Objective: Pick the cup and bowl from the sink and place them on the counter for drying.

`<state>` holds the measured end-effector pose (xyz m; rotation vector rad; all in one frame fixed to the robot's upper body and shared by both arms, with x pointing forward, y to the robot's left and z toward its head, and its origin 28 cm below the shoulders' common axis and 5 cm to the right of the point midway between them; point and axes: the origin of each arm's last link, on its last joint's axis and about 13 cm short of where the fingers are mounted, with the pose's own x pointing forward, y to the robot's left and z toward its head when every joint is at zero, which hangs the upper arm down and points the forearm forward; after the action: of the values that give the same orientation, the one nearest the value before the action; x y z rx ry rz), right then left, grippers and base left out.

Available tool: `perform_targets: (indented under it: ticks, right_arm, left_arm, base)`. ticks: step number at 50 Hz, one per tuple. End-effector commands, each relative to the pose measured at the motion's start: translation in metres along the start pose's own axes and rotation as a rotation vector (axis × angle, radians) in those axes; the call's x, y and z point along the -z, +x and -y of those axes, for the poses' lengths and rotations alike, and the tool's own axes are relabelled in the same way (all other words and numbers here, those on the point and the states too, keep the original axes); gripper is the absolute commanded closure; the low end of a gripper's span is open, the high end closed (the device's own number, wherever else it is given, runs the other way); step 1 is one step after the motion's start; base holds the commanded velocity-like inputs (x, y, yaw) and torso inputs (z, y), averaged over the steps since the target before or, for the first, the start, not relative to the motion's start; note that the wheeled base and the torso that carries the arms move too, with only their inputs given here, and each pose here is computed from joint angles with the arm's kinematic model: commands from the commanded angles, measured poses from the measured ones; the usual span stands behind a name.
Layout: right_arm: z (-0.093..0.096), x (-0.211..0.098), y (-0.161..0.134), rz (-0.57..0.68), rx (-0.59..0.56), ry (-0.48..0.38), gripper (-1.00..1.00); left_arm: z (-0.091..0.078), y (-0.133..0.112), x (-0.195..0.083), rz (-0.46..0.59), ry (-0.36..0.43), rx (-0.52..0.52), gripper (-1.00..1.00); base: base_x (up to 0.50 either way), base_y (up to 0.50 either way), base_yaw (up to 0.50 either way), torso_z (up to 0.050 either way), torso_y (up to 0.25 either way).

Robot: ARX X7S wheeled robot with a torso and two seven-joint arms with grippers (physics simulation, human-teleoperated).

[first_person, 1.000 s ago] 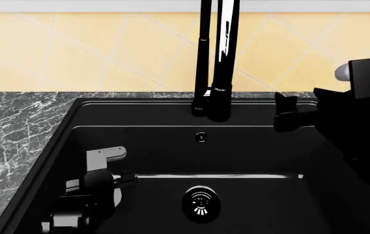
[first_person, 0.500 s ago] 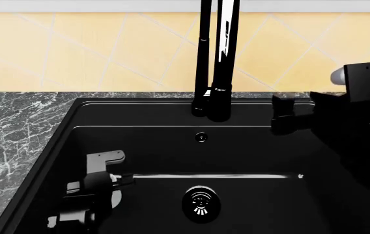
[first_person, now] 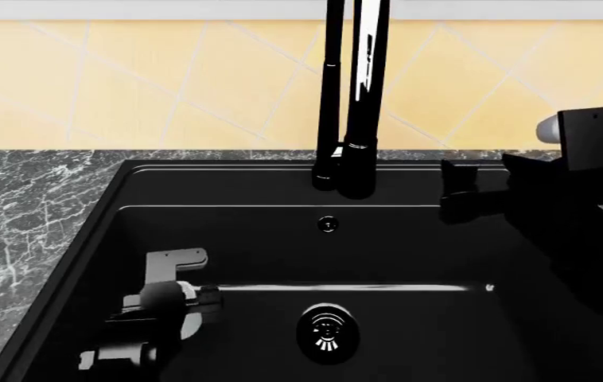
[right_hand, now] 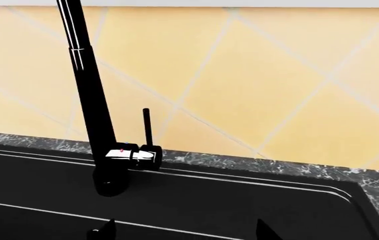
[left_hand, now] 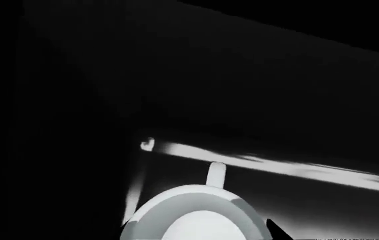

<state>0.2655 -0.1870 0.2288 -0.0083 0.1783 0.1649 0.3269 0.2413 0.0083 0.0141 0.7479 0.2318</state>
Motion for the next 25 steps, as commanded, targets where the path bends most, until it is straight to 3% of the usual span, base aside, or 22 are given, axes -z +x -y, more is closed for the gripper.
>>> perform_targets:
  ticks: [1, 11, 12, 14, 17, 20, 22, 24, 25]
  right_arm:
    - [0.0, 0.001, 0.0, 0.004, -0.003, 0.007, -1.0]
    - [0.0, 0.0, 0.0, 0.006, -0.003, 0.007, -1.0]
    - [0.0, -0.001, 0.0, 0.007, -0.002, 0.007, -1.0]
    - [0.001, -0.001, 0.0, 0.006, -0.002, 0.006, -1.0]
    - [0.001, -0.002, -0.001, 0.005, 0.0, 0.006, -1.0]
    - [0.0, 0.0, 0.0, 0.005, -0.003, 0.009, -1.0]
    - [0.001, 0.001, 0.001, 0.004, -0.005, 0.015, -1.0]
    - [0.001, 0.003, 0.001, 0.002, -0.006, 0.019, -1.0]
    - [0.002, 0.004, 0.002, 0.001, -0.007, 0.025, -1.0]
  left_arm:
    - [0.0, -0.004, 0.011, -0.02, 0.015, -0.01, 1.0]
    - [-0.002, -0.024, -0.007, 0.057, 0.064, 0.006, 1.0]
    - [-0.003, -0.028, -0.01, 0.089, 0.099, 0.024, 1.0]
    - [-0.005, -0.038, -0.016, 0.063, 0.067, 0.051, 1.0]
    - [-0.003, -0.055, -0.027, 0.07, 0.091, 0.08, 1.0]
    - [0.0, -0.072, -0.04, 0.08, 0.163, 0.079, 1.0]
    - [-0.002, -0.083, -0.047, 0.043, 0.135, 0.138, 1.0]
    - [-0.002, -0.093, -0.055, 0.074, 0.189, 0.144, 1.0]
    - [-0.001, -0.098, -0.06, 0.07, 0.175, 0.165, 1.0]
  base:
    - [0.0, 0.0, 0.0, 0.0, 0.0]
    - [0.0, 0.0, 0.0, 0.0, 0.0]
    - [0.0, 0.0, 0.0, 0.0, 0.0]
    - [0.0, 0.0, 0.0, 0.0, 0.0]
    - [0.0, 0.0, 0.0, 0.0, 0.0]
    - [0.0, 0.0, 0.0, 0.0, 0.0]
    - [0.0, 0.0, 0.0, 0.0, 0.0]
    - [0.0, 0.0, 0.0, 0.0, 0.0]
    - [0.0, 0.0, 0.0, 0.0, 0.0]
